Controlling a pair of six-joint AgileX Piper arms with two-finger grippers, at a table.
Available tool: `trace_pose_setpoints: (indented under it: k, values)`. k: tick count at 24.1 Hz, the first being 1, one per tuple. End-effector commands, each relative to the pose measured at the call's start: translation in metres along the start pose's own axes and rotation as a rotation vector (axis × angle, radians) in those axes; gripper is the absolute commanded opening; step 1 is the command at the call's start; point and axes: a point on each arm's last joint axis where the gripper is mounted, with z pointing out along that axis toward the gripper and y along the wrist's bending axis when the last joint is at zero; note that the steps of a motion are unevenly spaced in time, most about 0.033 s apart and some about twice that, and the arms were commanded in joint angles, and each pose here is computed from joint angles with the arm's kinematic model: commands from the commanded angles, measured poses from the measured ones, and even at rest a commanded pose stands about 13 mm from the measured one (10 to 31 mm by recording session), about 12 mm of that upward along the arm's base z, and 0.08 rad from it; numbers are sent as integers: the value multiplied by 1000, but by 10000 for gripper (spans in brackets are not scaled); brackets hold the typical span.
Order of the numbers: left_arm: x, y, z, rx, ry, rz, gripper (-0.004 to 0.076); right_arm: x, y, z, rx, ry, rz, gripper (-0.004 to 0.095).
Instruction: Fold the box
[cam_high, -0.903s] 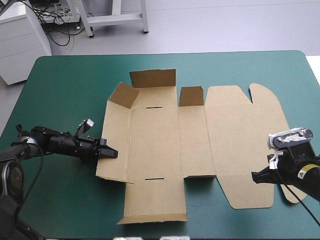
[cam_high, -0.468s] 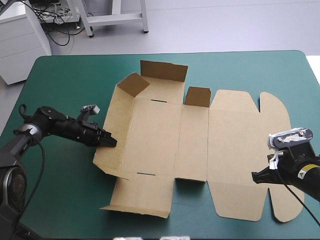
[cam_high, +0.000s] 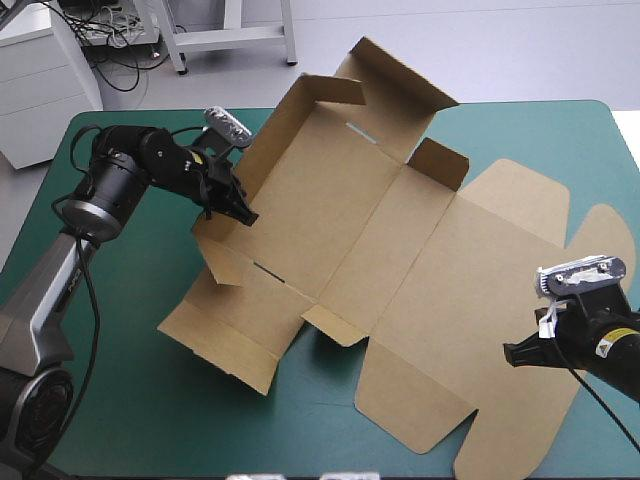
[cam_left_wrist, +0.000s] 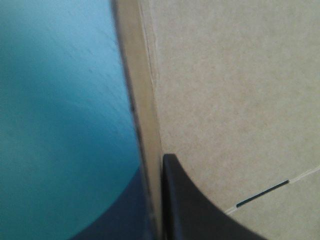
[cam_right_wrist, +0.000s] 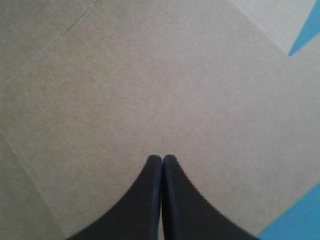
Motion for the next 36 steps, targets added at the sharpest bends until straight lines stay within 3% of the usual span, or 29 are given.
trace_pose_setpoints:
  k: [1,14,19,22,30,36]
  values:
    - [-30,-13,-44,-166,-161,141,-32,-11,-3,-6,33,-82,-16,-23]
    - [-62,-81,-43,-352,-245,557,-32,-18,-4,-15,39,-114,-18,-23]
    - [-43,-105,-5,-393,-262,764,-32,-17,-4,-15,38,-108,-18,-23]
    - [-21,-116,7,-403,-376,868,-32,-17,-4,-15,38,-107,-14,-23]
    - [10,-119,3,-454,-438,931,-32,-18,-4,-15,39,-118,-8,-23]
    - [12,-123,-2,-452,-510,947,-33,-19,-3,-15,29,-127,1,-23]
